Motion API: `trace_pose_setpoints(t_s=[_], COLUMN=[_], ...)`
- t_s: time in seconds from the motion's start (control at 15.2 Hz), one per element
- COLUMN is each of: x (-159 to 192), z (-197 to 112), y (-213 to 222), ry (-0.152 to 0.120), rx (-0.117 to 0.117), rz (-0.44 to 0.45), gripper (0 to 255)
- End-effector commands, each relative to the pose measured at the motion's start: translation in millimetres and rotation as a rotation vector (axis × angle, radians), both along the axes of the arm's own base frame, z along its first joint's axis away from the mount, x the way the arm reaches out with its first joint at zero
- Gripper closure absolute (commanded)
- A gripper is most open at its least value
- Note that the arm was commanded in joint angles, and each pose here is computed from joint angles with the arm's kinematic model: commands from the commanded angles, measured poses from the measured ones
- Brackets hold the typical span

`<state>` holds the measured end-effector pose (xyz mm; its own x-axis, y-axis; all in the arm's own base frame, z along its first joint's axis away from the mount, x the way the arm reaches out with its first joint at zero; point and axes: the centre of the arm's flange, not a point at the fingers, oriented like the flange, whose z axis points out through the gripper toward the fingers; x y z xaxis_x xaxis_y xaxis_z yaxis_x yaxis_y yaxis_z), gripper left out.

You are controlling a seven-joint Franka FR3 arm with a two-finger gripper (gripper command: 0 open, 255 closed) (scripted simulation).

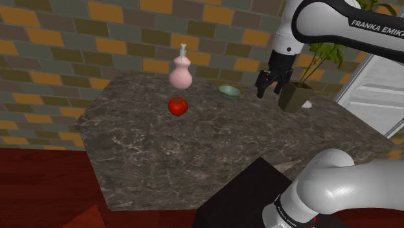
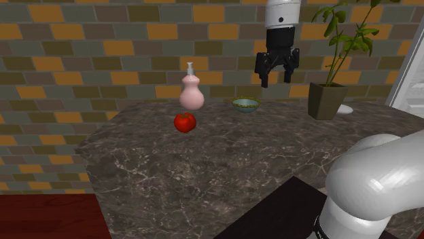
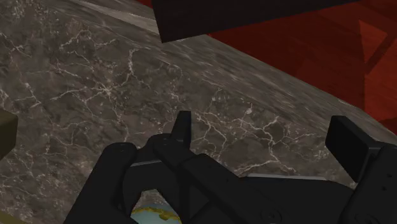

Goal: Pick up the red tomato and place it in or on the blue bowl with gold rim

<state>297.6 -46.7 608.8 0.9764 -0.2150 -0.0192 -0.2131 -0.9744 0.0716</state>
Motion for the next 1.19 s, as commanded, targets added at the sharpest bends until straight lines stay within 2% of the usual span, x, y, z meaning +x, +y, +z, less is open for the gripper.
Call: trace_pose_setpoints(t_s=[0.0,1.12], x=[0.0,119.8], z=[0.0,-130.9], y=[0.0,148.7], ry=[0.000,-0.256], rx=[0.000,-0.469], rz=[0.000,0.450], gripper=[0,0])
